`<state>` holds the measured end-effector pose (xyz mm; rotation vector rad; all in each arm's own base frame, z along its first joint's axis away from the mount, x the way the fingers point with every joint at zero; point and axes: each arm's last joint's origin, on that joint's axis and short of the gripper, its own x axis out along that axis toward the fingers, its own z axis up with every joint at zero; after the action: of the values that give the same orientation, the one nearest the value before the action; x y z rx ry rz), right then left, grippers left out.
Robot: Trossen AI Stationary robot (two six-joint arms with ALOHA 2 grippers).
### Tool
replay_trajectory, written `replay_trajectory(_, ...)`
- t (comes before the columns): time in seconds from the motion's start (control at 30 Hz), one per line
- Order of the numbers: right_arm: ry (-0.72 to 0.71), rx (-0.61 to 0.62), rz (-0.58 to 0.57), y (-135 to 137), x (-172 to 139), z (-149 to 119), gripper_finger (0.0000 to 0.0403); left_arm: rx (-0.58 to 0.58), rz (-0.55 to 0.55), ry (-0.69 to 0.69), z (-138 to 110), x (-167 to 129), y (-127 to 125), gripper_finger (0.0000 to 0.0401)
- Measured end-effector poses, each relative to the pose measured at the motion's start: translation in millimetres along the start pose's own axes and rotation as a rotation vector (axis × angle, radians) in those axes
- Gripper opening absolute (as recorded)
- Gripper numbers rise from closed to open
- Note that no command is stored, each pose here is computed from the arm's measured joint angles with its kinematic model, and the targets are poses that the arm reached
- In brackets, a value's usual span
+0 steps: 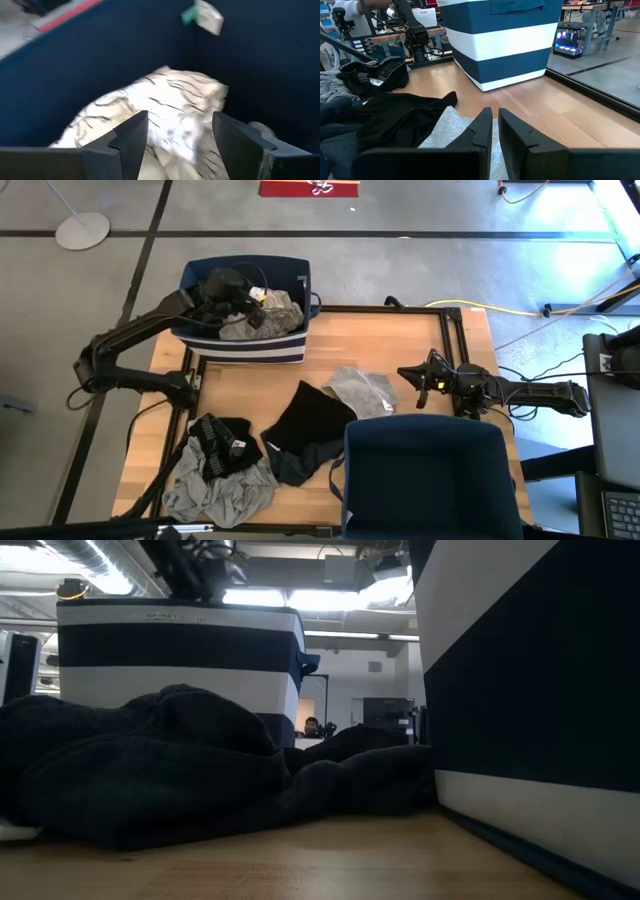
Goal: Sort clothes
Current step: Put the black boxer into the bottom blue laundry organizer
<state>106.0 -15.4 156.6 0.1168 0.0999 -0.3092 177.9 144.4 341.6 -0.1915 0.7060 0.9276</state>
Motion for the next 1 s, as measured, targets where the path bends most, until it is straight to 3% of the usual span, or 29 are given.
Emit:
replay_trajectory(0.27, 0.000, 0.000, 0.000, 0, 0, 0, 0.0035, 0.018, -0.069, -0.004, 18, -33, -5, 0.0207)
replay_trajectory(0.5, -0.001, 0.000, 0.000, 0, 0, 0, 0.0035, 0.068, -0.196, -0.089, 22, -52, -33, 0.0206)
replay_trajectory(1.0, -0.001, 0.000, 0.000, 0, 0, 0, 0.0035, 0.211, -0.533, -0.106, -9, -108, -107, 0.0205)
